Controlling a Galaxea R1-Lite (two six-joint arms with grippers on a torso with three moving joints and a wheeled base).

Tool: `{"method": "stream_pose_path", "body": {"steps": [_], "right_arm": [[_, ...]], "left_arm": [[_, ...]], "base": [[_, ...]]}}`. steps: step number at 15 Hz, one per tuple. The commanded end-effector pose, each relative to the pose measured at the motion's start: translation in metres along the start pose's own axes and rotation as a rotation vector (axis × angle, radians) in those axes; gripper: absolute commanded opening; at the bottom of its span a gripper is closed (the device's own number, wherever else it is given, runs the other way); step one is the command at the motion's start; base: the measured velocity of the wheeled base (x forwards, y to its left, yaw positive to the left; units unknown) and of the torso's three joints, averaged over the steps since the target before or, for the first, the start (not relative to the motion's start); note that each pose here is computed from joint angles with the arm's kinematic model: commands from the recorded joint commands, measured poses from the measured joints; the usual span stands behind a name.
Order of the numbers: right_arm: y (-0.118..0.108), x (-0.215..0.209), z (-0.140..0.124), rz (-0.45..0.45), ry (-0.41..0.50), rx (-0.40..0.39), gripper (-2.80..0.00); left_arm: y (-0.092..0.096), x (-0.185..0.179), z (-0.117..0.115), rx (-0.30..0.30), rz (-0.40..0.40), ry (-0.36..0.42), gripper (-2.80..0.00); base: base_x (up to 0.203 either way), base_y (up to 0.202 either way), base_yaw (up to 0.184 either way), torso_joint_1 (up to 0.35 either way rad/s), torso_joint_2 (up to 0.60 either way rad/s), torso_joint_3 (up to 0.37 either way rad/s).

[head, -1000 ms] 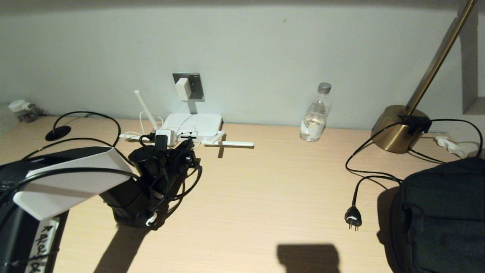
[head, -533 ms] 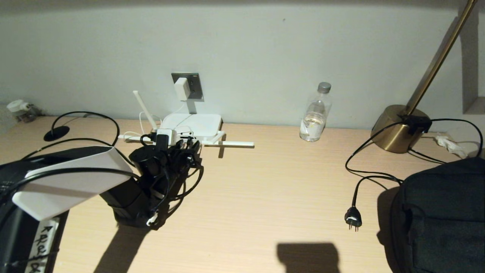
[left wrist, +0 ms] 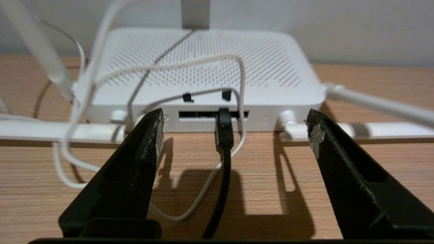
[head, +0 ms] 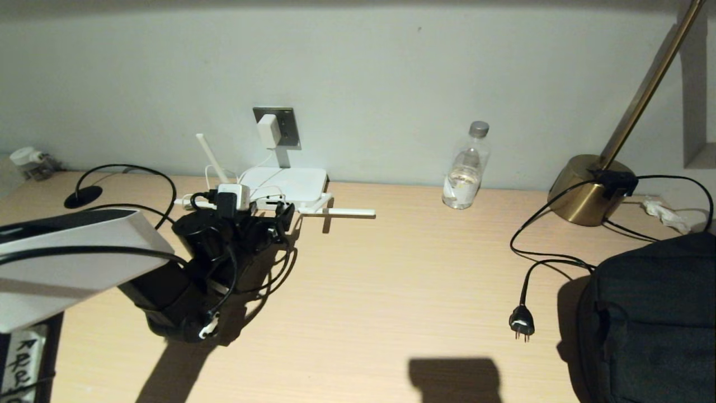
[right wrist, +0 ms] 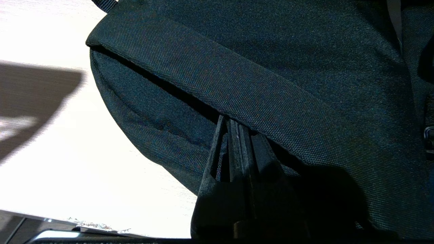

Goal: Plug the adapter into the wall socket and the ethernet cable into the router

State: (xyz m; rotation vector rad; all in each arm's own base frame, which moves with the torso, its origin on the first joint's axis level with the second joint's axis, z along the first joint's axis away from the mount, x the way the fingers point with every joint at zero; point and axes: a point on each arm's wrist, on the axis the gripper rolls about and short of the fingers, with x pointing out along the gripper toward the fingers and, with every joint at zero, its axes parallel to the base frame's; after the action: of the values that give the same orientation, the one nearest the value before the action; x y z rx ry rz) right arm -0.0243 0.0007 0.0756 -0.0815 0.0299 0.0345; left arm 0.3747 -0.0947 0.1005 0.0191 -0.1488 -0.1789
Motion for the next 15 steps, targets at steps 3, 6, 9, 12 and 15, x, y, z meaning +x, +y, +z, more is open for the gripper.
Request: {"method": "stream_pose_path", "body": {"steps": [3,6,9,12,15], "right_arm": [[0.0,0.0,0.0,0.001,0.001,-0.001,-2.8],[0.0,0.0,0.0,0.001,0.001,-0.001,-2.8],[0.0,0.0,0.0,0.001,0.002,-0.001,-2.8],[0.0,0.0,0.0,0.001,0.002,-0.001,-2.8],[0.0,0.0,0.0,0.001,0.001,-0.001,-2.8]], "left_arm": [[0.003,-0.034,0.056,-0.008,-0.004,-0.094,0.0],[0.006,-0.064,0.083,-0.011,0.01,-0.132,0.0],[0.013,-0.088,0.1,-0.017,0.074,-0.158,-2.8],[0.018,-0.12,0.112,-0.019,0.095,-0.168,-2.8],[0.026,-0.15,0.109,-0.001,0.136,-0.121,-2.8]], "base": [[0.0,0.0,0.0,0.0,0.0,0.0],[0.0,0.0,0.0,0.0,0.0,0.0],[0.0,0.0,0.0,0.0,0.0,0.0],[0.0,0.0,0.0,0.0,0.0,0.0],[0.0,0.0,0.0,0.0,0.0,0.0]]}}
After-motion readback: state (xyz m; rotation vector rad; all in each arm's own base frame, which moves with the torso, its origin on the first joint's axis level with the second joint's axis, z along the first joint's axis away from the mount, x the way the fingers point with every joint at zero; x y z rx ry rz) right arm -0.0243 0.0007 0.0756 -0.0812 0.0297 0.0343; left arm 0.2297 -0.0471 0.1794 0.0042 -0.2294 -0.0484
